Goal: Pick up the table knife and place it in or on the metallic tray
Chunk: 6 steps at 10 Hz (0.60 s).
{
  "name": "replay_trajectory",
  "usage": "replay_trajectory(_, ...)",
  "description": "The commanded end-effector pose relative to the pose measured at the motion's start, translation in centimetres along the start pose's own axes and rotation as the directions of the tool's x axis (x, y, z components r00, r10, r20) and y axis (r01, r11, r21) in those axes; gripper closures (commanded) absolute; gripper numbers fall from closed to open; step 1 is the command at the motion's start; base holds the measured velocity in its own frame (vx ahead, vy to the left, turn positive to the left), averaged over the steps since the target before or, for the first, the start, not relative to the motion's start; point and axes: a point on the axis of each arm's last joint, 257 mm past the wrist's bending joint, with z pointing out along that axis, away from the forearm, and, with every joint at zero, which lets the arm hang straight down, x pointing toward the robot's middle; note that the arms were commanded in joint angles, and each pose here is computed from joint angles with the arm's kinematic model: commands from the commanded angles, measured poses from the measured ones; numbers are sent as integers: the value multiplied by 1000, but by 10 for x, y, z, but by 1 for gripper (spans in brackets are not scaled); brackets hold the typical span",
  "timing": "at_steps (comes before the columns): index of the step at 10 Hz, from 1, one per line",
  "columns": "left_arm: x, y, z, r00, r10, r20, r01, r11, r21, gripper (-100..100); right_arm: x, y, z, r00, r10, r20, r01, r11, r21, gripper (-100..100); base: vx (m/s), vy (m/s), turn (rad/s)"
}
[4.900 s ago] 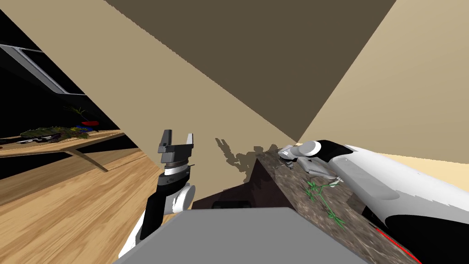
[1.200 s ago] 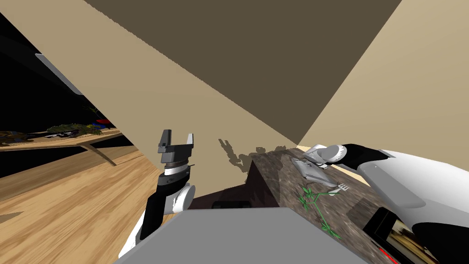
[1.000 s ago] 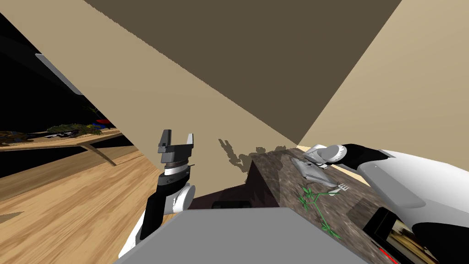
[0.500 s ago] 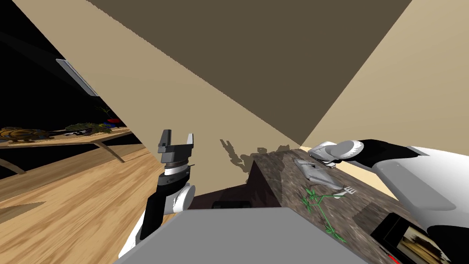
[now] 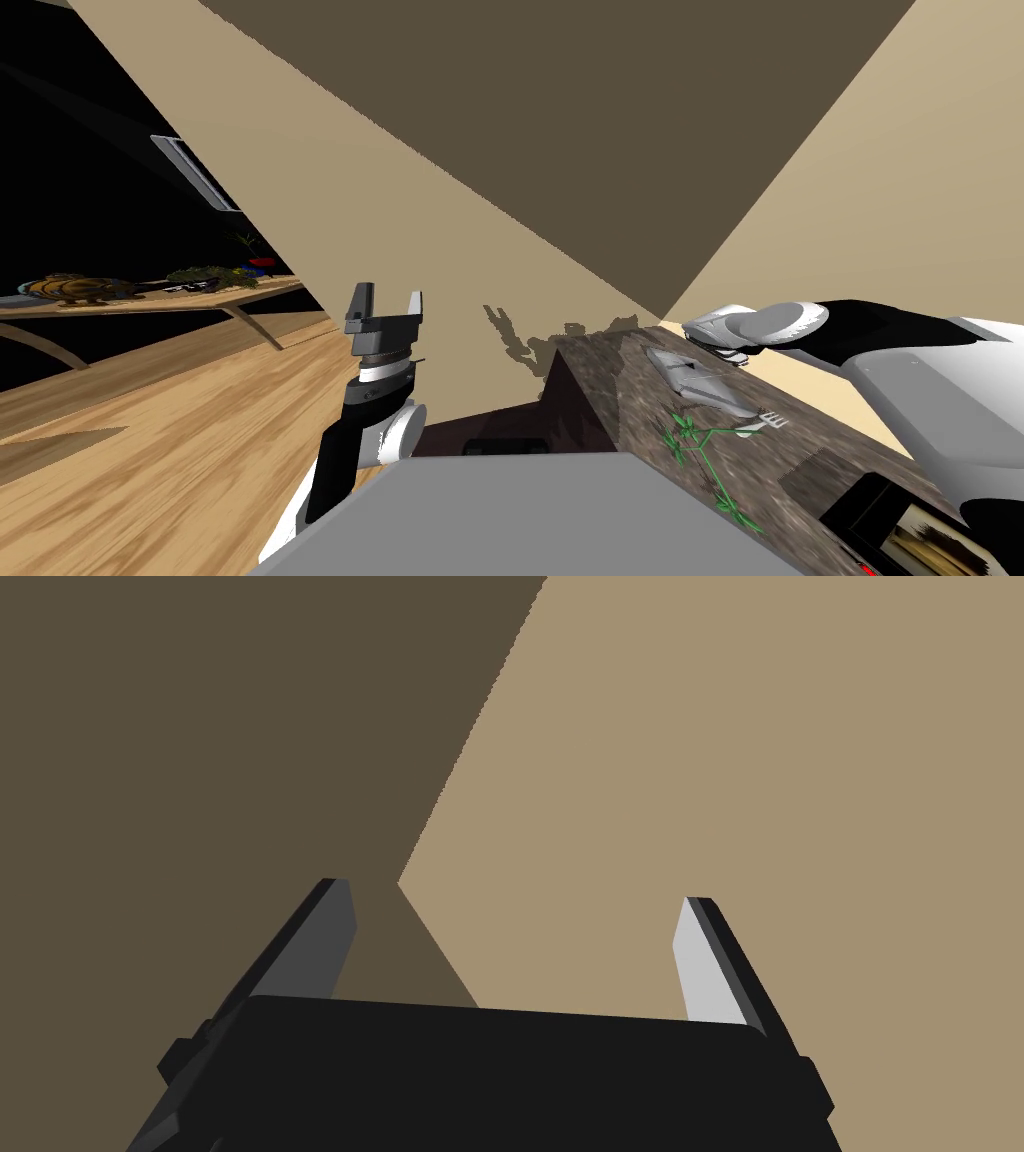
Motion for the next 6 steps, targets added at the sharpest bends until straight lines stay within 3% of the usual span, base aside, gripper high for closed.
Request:
replay_trajectory(1, 0, 0, 0, 1000, 0, 0, 0, 1000, 0, 0, 0, 0, 0, 1000, 0, 0, 0, 1000, 0, 0, 0, 0, 0)
replay_trajectory(6, 0, 0, 0, 1000, 0, 0, 0, 1000, 0, 0, 0, 0, 0, 1000, 0, 0, 0, 1000, 0, 0, 0, 0, 0)
